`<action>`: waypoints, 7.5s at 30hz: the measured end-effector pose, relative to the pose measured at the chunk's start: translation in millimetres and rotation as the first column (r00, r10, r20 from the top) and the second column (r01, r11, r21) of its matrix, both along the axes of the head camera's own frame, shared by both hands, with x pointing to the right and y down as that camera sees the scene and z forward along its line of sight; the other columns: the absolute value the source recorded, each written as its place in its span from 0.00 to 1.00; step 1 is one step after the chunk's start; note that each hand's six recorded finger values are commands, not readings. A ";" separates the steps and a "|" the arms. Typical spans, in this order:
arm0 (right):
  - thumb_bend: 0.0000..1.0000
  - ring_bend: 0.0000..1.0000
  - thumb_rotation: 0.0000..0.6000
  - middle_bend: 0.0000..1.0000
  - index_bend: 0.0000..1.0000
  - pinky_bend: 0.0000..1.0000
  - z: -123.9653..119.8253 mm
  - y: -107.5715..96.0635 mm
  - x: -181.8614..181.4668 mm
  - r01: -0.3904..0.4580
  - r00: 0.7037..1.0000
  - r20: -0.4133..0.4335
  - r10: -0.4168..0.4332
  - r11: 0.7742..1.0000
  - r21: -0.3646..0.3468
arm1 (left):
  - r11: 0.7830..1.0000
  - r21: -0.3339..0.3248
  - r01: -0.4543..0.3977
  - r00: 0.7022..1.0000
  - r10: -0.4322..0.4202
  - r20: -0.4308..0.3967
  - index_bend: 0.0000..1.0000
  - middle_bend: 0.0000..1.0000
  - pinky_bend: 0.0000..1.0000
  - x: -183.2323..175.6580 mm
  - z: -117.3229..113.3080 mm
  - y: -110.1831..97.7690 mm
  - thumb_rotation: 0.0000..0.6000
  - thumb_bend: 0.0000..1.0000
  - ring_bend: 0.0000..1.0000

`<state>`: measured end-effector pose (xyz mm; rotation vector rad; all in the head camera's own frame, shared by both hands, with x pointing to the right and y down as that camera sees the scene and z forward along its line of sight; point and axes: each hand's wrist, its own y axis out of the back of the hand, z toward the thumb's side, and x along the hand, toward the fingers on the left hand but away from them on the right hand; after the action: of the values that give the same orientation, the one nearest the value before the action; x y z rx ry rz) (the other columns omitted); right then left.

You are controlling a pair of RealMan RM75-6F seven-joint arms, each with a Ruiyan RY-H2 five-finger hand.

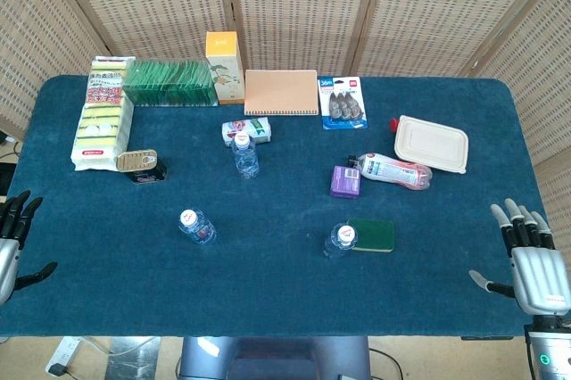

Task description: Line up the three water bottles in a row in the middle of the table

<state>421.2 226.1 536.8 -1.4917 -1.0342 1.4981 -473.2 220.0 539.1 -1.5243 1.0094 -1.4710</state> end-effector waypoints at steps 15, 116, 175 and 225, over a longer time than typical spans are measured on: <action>0.00 0.22 0.80 0.19 0.09 0.27 2.1 2.2 -19.4 0.025 0.957 0.288 -0.023 1.000 -0.003 | 1.000 -0.008 0.002 1.000 -0.002 -0.028 0.00 0.00 0.05 -0.8 -3.7 1.1 1.00 0.07 0.00; 0.39 0.58 1.00 0.61 0.52 0.68 111.9 -91.0 -304.0 0.374 0.748 0.557 -0.360 0.923 0.094 | 0.996 -0.039 0.078 0.993 -0.081 -0.086 0.00 0.00 0.05 -22.7 -2.2 -8.5 1.00 0.07 0.00; 0.18 0.05 1.00 0.06 0.07 0.37 20.0 -88.2 -244.3 0.396 0.771 0.493 -0.403 0.910 0.124 | 0.995 -0.049 0.084 0.989 -0.089 -0.117 0.00 0.00 0.05 -22.9 -1.7 -9.2 1.00 0.07 0.00; 0.02 0.01 0.87 0.06 0.17 0.25 9.5 4.7 -20.2 0.065 0.933 0.352 -0.073 0.997 0.035 | 0.900 -0.313 -0.303 0.695 -0.016 -0.718 0.00 0.00 0.06 135.1 122.6 -64.2 1.00 0.08 0.00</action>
<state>401.0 230.7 546.3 -1.8043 -1.1862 1.1883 -338.1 155.8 661.7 -2.5473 0.9813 -0.9990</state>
